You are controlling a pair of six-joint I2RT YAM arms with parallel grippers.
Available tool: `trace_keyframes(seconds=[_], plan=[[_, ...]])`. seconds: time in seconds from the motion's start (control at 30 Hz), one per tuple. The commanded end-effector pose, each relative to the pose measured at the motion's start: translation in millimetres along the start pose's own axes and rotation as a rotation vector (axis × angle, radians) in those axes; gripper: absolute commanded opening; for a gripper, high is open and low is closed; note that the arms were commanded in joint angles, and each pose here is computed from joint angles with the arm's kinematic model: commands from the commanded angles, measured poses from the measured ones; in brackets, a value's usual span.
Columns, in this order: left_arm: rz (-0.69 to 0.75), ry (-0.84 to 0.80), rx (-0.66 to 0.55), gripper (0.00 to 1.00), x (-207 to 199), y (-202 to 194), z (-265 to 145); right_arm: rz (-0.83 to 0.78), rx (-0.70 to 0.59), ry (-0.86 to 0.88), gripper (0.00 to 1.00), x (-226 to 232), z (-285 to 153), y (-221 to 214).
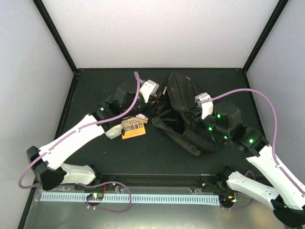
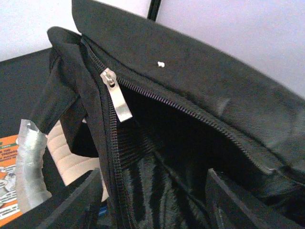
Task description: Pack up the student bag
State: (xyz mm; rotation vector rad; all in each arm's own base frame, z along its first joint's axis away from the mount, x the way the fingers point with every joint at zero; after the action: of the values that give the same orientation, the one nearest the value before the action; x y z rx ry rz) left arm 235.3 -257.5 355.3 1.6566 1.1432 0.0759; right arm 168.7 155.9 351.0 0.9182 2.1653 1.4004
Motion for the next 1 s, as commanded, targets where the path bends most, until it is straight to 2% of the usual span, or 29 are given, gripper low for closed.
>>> trace_keyframes(seconds=[0.0, 0.03, 0.3, 0.37, 0.6, 0.73, 0.87, 0.97], plan=[[0.038, 0.082, 0.064, 0.57, 10, -3, 11, -0.032, -0.121, 0.018, 0.02, 2, -9, 25], [0.043, 0.11, 0.072, 0.54, 14, -4, 15, -0.033, -0.123, 0.018, 0.02, 2, -9, 25], [0.022, 0.318, 0.101, 0.03, 49, -9, 29, -0.033, -0.159, -0.03, 0.02, -2, -19, 28], [-0.003, 0.355, 0.112, 0.02, 60, -12, 28, -0.017, -0.179, -0.09, 0.02, -9, -26, 28], [-0.089, 0.39, 0.12, 0.02, 87, -27, 17, 0.13, -0.158, -0.551, 0.02, -57, -56, 11], [-0.136, 0.389, 0.093, 0.02, 96, -33, 11, 0.208, -0.156, -0.738, 0.02, -73, -76, 3], [-0.168, 0.386, 0.064, 0.01, 100, -36, 6, 0.262, -0.214, -0.818, 0.02, -79, -95, 1], [-0.172, 0.366, 0.054, 0.02, 99, -36, 4, 0.264, -0.249, -0.805, 0.02, -78, -101, 3]])
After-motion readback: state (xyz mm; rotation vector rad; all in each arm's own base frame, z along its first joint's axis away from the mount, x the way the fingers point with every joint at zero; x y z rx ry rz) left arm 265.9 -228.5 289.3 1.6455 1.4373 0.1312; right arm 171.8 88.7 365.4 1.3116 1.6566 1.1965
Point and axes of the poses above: each gripper's point midway between its finger pads, its own z axis out along the fingers, its own x axis along the line the jaws close on, y = z × x, the point moved 6 cm from there along -z, back along the fingers, and after that the axes turned 13 degrees about -z, right-handed, at the moved point
